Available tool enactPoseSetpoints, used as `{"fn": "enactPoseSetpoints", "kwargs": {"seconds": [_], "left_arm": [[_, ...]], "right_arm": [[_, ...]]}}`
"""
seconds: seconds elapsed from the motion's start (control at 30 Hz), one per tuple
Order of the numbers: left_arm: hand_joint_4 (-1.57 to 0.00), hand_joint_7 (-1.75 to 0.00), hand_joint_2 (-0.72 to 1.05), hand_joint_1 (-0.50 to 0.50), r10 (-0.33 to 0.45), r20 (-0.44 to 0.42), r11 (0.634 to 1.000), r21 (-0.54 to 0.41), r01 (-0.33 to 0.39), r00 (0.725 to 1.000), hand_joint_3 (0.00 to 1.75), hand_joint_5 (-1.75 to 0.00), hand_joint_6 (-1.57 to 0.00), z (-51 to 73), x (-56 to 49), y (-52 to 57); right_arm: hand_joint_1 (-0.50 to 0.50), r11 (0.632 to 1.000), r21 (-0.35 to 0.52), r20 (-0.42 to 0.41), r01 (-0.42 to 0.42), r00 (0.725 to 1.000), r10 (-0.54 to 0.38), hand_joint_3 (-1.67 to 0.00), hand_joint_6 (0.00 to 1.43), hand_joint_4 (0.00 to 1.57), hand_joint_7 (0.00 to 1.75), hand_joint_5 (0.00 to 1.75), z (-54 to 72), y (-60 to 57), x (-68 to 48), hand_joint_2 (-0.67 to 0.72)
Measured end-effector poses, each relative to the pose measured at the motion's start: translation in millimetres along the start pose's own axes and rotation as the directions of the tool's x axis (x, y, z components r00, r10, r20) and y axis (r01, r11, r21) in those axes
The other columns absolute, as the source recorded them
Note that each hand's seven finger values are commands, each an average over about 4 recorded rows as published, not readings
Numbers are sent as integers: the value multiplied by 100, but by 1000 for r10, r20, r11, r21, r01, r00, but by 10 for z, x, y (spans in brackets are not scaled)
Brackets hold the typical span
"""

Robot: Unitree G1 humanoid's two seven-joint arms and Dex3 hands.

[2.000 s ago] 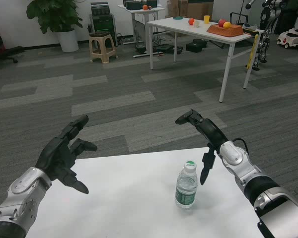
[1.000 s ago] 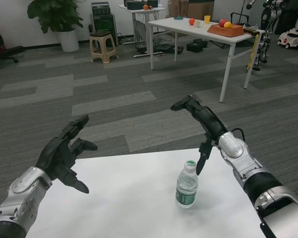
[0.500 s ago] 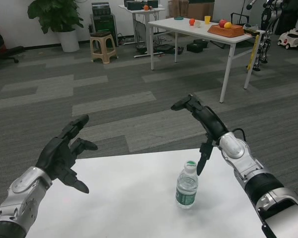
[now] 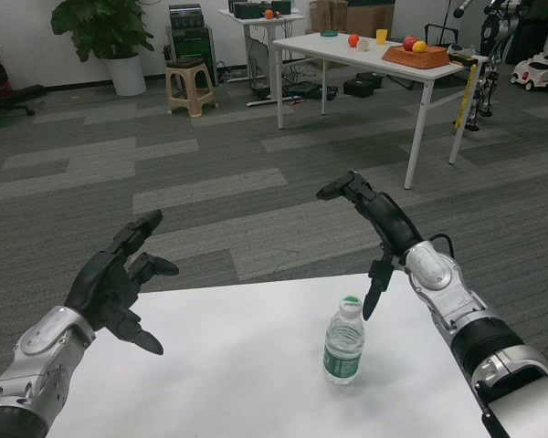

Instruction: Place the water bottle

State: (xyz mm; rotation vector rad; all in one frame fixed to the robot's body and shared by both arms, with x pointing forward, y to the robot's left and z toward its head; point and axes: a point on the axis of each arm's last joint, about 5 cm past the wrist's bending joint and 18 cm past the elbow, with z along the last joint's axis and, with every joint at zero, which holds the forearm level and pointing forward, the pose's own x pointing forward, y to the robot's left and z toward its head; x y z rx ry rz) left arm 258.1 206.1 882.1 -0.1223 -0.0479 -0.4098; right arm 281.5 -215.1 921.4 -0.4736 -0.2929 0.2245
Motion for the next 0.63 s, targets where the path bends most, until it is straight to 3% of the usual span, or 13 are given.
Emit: {"fn": "enactPoseSetpoints", "kwargs": {"seconds": [0.53,0.63], "left_arm": [[0,-14,-19,-50,1,0,1000,0,-1,1000,9,-175,0,1,0,1],[0,-14,-19,-50,1,0,1000,0,-1,1000,3,-175,0,1,0,1]], "right_arm": [[-46,1000,1,15,-11,1000,11,0,0,0,113,0,22,-7,3,66],[-46,1000,2,11,-16,1000,16,0,0,0,112,0,13,-3,-11,62]]}}
